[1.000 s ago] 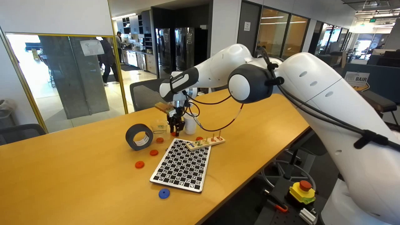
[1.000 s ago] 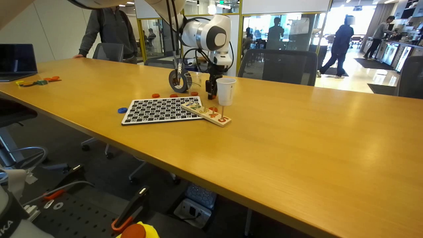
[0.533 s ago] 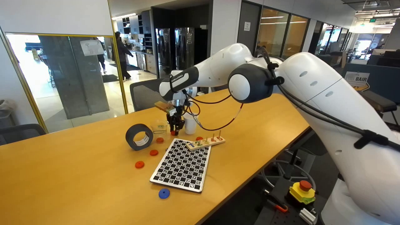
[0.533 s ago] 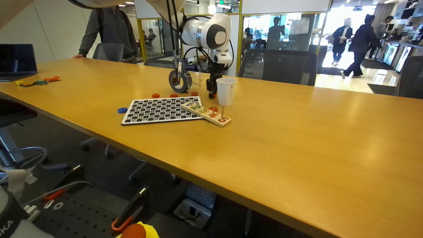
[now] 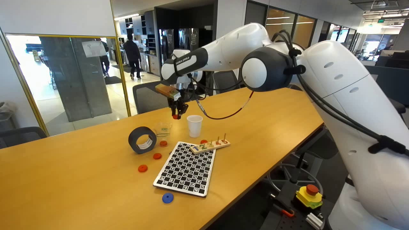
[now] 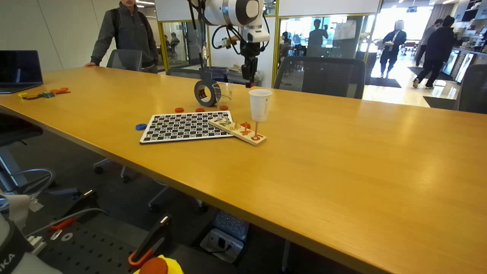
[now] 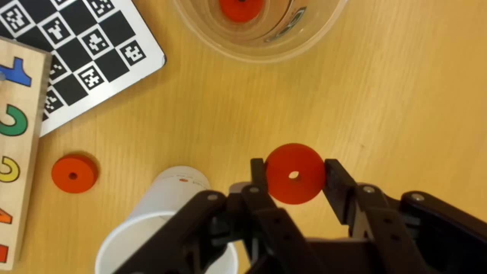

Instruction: Pick up the tokens from the table and put them in the plastic cup.

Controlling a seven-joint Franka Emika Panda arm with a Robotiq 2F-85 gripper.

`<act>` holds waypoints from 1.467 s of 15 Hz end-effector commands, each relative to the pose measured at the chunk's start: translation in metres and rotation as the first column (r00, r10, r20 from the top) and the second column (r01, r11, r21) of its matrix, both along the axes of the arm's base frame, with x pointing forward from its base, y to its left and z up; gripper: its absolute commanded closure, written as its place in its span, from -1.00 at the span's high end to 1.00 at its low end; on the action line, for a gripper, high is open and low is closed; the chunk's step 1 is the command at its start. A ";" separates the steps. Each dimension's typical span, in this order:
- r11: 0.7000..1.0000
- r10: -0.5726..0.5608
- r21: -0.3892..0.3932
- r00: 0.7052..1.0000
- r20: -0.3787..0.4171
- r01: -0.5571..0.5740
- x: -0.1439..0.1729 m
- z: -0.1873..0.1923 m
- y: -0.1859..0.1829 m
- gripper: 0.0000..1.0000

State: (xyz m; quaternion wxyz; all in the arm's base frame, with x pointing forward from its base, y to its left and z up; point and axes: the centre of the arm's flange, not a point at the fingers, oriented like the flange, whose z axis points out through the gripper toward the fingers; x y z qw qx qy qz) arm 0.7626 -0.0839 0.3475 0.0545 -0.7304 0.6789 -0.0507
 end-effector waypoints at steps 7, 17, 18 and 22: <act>0.881 0.439 0.148 0.893 0.093 -0.449 -0.021 0.030 0.059 -0.58; 0.748 0.616 0.270 0.786 0.056 -0.606 -0.031 0.003 0.065 -0.58; 0.754 0.612 0.262 0.789 0.056 -0.603 -0.030 0.003 0.064 -0.58; 0.779 0.592 0.223 0.804 0.048 -0.587 -0.022 0.003 0.066 -0.58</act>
